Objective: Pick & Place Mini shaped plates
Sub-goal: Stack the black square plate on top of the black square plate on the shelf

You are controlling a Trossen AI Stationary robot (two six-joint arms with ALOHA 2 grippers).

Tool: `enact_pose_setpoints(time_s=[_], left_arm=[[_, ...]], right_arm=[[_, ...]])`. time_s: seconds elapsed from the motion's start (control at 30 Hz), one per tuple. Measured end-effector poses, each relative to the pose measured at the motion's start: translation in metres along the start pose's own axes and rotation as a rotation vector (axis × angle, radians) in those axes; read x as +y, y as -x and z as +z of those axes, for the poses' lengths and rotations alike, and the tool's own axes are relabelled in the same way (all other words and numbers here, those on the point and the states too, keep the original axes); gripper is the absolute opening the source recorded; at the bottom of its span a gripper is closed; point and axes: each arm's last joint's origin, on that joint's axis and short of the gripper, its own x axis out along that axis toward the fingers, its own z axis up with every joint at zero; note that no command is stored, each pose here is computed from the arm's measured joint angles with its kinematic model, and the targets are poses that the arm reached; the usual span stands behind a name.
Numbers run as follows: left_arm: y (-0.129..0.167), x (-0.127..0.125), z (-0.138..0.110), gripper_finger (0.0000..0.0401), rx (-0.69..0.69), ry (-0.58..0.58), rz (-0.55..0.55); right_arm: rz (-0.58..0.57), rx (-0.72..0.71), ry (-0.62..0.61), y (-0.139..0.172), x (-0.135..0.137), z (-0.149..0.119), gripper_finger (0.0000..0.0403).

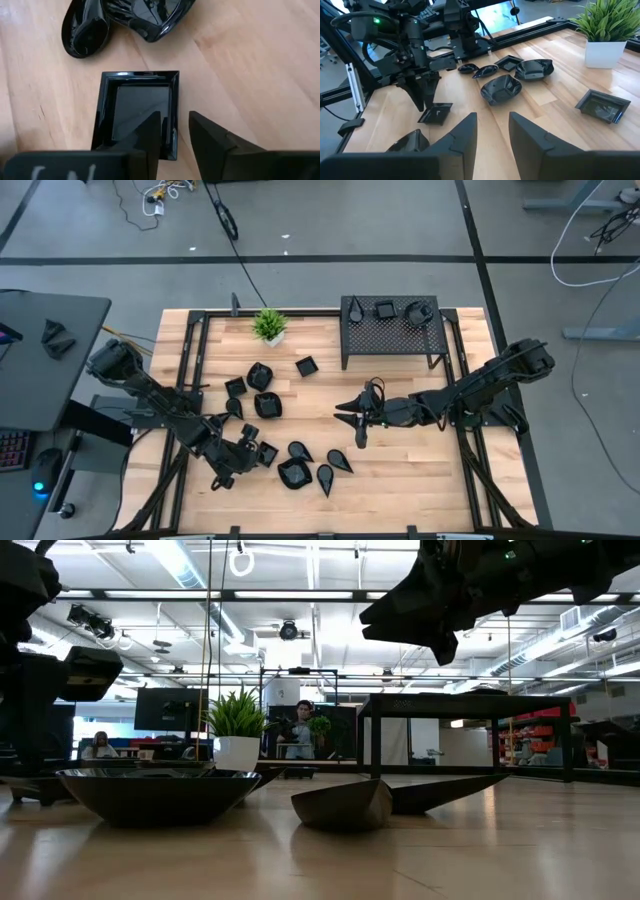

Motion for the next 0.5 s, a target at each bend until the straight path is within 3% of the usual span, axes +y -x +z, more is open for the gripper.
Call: enact_pose_setpoints(time_s=[0.5], left_arm=[[-0.0045, -0.0007, -0.0024, 0.0008, 0.015, -0.012, 0.035]], right_arm=[[-0.001, 0.003, 0.014, 0.0000, -0.0001, -0.0003, 0.0116]])
